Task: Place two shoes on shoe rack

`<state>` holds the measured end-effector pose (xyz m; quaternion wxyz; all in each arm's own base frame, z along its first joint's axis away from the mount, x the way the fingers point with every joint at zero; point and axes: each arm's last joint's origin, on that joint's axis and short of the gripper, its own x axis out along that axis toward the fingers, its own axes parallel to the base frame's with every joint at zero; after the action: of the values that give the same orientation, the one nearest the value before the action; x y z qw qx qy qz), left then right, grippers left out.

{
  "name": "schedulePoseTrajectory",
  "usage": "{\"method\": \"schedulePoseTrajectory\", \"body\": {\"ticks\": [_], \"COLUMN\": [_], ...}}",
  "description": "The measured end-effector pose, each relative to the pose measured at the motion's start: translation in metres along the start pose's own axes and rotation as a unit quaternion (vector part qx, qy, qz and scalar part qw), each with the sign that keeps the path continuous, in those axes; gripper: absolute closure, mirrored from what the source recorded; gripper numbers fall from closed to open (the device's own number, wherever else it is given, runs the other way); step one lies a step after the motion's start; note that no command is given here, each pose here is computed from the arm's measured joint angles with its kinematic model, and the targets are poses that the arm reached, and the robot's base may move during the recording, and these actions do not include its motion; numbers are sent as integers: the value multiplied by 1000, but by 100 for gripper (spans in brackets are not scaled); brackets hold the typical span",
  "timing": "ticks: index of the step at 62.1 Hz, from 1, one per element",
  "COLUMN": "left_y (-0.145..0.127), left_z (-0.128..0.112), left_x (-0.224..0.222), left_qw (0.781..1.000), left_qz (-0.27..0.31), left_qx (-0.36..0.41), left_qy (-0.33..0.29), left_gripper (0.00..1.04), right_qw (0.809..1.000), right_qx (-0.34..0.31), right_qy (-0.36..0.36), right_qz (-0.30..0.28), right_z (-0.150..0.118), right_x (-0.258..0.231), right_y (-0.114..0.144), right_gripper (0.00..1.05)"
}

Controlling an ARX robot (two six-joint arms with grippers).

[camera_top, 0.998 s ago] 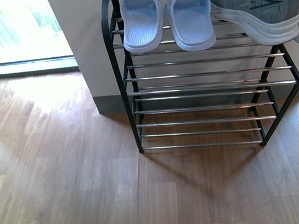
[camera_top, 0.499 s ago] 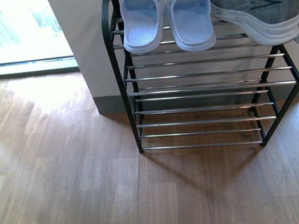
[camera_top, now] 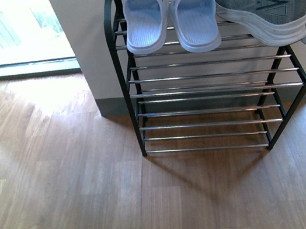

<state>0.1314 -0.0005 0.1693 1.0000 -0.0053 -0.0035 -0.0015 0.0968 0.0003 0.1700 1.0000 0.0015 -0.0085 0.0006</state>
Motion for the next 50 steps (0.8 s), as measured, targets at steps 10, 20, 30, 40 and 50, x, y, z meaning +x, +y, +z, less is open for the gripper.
{"method": "schedulePoseTrajectory", "body": {"ticks": [10,20,30,40,50], "left_y": [0,0,0,0,0], "left_z": [1,2,2,2,2], "left_x": [-6,-11,-15,-19,-22], "left_qw": [1000,1000,1000,1000,1000], "left_qz": [0,0,0,0,0], "left_qx": [0,0,0,0,0], "left_qy": [-2,-4,-4,-4,-5], "left_gripper": [103,103,103,103,103], "right_qw": [1000,1000,1000,1000,1000], "right_qx": [0,0,0,0,0], "right_qy": [0,0,0,0,0], "right_qz": [0,0,0,0,0], "right_z": [0,0,0,0,0], "right_x": [0,0,0,0,0], "right_y": [0,0,0,0,0], "right_gripper": [9,9,9,9,9]}}
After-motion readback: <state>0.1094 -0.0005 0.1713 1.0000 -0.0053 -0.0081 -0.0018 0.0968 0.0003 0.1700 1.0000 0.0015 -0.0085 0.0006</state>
